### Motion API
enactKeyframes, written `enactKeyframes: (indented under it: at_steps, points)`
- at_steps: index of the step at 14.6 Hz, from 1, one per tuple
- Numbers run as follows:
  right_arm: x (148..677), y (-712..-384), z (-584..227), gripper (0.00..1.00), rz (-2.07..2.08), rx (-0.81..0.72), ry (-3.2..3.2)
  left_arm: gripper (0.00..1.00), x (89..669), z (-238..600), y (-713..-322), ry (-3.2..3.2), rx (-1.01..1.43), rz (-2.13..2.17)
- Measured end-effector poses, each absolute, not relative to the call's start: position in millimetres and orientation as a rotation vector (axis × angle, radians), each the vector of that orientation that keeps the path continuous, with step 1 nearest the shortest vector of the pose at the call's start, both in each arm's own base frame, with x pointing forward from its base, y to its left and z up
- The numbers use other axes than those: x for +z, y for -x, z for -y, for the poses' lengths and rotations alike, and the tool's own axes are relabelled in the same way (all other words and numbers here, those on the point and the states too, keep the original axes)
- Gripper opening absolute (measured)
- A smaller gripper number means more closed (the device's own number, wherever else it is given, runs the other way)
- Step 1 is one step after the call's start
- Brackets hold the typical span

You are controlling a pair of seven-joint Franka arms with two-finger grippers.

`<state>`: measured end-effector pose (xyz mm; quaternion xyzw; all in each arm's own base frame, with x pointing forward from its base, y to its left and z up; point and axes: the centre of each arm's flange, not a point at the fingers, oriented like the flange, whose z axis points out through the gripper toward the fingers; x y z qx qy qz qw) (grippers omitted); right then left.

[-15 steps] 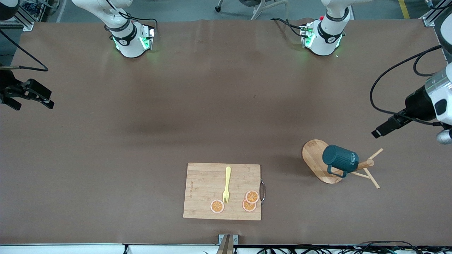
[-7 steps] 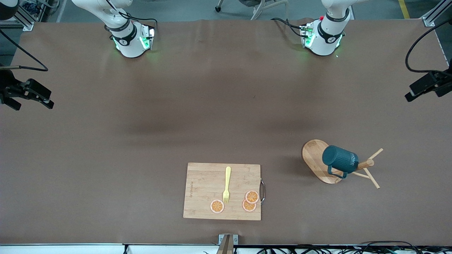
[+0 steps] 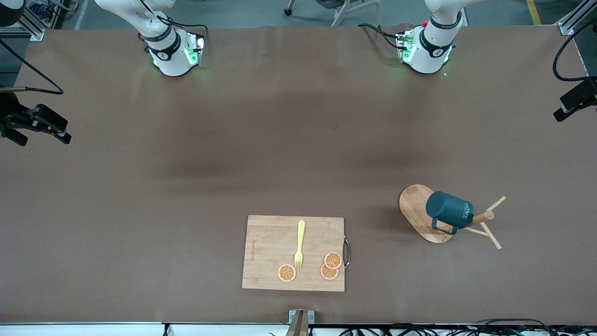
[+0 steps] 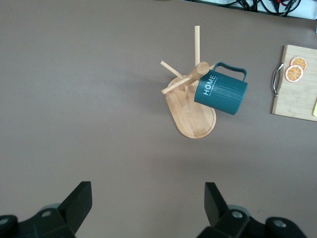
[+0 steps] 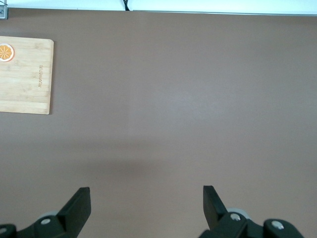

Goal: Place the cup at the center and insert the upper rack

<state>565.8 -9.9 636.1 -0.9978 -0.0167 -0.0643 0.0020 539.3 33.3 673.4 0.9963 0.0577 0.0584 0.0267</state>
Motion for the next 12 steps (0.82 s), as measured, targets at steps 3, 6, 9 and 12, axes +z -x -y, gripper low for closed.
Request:
enactKeyframes:
  at_steps: [3, 6, 9, 12]
  points:
    - [636, -566, 10, 1.00, 0.052, -0.202, 3.131, 1.00, 673, -29, -540, -3.078, 0.185, -0.166]
    - [636, -566, 10, 1.00, 0.052, -0.200, 3.131, 1.00, 669, -30, -545, -3.075, 0.180, -0.166]
    - [636, -566, 10, 1.00, 0.052, -0.198, 3.131, 1.00, 664, -29, -551, -3.072, 0.169, -0.157]
    - [636, -566, 10, 1.00, 0.052, -0.200, 3.131, 1.00, 663, -31, -553, -3.071, 0.172, -0.160]
